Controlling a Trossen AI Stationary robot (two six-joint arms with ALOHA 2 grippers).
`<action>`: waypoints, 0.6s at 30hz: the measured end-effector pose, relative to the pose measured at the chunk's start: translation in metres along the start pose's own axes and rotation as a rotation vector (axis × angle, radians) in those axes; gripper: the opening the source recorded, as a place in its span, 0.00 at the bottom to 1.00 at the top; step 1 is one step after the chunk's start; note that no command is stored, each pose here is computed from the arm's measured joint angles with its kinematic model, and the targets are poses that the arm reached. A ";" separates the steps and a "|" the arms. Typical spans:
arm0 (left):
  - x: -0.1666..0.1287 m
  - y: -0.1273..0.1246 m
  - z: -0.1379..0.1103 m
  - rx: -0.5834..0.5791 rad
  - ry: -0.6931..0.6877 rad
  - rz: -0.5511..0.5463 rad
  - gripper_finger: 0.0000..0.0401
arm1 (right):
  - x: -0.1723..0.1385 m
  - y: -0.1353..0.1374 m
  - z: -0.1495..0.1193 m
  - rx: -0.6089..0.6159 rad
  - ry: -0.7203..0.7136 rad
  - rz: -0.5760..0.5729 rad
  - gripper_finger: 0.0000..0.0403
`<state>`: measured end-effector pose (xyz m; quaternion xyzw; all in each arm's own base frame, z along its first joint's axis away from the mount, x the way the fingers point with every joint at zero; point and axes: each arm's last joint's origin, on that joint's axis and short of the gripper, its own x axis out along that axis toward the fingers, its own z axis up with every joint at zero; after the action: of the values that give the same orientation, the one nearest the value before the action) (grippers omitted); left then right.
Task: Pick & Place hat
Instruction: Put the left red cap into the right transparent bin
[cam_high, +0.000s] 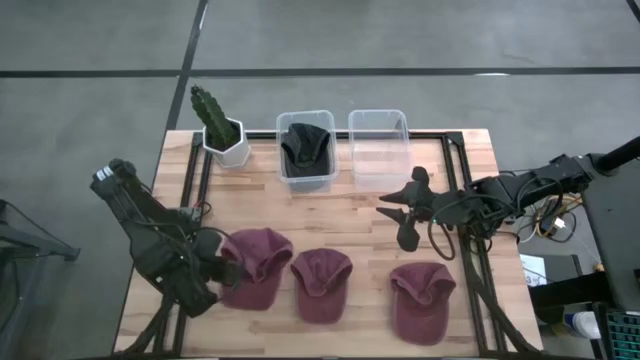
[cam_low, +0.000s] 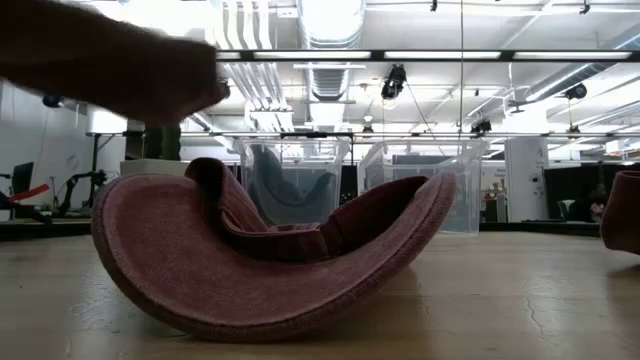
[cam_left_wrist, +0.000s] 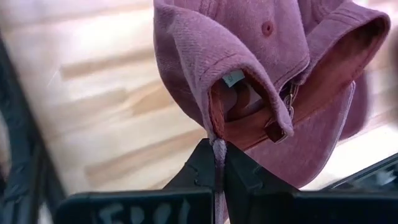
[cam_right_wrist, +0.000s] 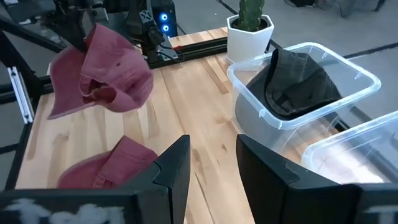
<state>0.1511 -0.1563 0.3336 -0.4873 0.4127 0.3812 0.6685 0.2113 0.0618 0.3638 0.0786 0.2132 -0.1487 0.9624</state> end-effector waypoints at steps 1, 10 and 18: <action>-0.002 -0.002 0.002 -0.005 -0.023 -0.019 0.02 | 0.001 0.000 -0.001 0.011 0.002 -0.001 0.31; 0.001 -0.019 0.028 -0.034 -0.201 -0.108 0.02 | 0.012 0.004 -0.011 0.121 -0.052 0.026 0.31; 0.005 -0.040 0.049 -0.025 -0.403 -0.248 0.02 | 0.021 0.008 -0.016 0.182 -0.130 0.067 0.43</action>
<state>0.1986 -0.1177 0.3514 -0.4567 0.2031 0.3909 0.7729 0.2258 0.0673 0.3406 0.1630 0.1332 -0.1398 0.9675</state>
